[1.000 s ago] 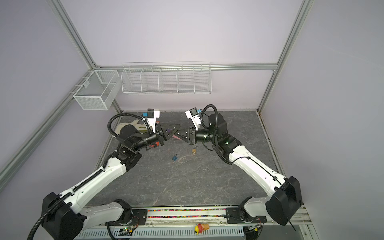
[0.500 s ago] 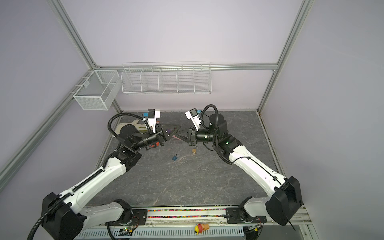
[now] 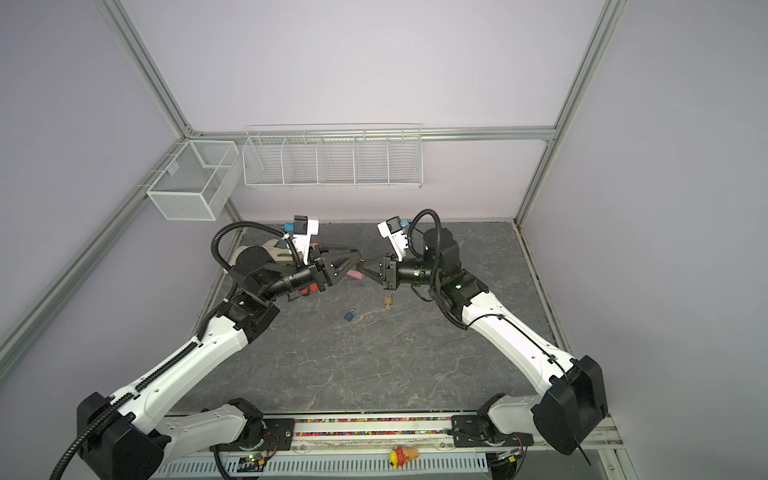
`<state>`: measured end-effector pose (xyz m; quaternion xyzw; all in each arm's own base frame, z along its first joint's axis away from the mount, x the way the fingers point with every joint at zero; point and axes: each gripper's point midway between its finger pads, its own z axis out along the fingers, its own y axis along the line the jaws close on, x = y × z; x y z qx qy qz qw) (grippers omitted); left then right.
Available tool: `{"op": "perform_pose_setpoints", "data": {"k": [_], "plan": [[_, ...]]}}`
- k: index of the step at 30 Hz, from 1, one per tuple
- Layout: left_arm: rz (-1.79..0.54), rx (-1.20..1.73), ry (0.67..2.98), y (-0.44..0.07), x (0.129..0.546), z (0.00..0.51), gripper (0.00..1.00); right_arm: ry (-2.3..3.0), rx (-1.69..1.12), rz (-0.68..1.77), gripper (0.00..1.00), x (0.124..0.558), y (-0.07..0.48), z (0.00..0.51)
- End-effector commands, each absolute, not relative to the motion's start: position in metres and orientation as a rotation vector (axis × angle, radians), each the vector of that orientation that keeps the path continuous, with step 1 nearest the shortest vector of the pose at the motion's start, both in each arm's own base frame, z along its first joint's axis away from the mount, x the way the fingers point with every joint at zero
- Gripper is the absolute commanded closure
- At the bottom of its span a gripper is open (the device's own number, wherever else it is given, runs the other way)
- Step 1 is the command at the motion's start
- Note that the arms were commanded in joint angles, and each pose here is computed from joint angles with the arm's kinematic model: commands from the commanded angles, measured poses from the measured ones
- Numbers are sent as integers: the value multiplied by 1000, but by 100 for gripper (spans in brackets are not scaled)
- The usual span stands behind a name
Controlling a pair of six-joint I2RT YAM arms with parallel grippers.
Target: Unlock with the key
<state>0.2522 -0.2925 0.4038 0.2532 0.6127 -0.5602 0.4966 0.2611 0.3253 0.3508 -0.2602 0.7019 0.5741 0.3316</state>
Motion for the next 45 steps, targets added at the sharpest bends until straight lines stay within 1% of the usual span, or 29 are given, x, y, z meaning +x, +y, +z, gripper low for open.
{"op": "perform_pose_setpoints", "data": {"k": [1, 5, 9, 13, 18, 23, 30, 39, 45], "plan": [[-1236, 484, 1561, -273, 263, 408, 56, 1941, -624, 1430, 94, 264, 313, 324], [-1004, 261, 1816, -244, 293, 355, 50, 2076, -543, 1378, 94, 266, 305, 283], [-791, 144, 2068, -225, 308, 290, 49, 2198, -436, 1348, 94, 265, 297, 243], [-668, 100, 2251, -220, 316, 235, 46, 2307, -340, 1314, 94, 261, 288, 205], [-577, 130, 2401, -225, 326, 181, 44, 2396, -242, 1193, 94, 257, 273, 172], [-448, 157, 2540, -230, 338, 134, 42, 2428, -198, 1117, 94, 256, 262, 156], [-286, 256, 2710, -247, 339, 76, 43, 2448, -199, 1108, 94, 255, 262, 147], [-205, 246, 2794, -252, 327, 39, 43, 2454, -251, 1077, 94, 257, 263, 147], [-156, 206, 2821, -248, 316, 24, 43, 2455, -262, 1070, 94, 259, 264, 147]]}}
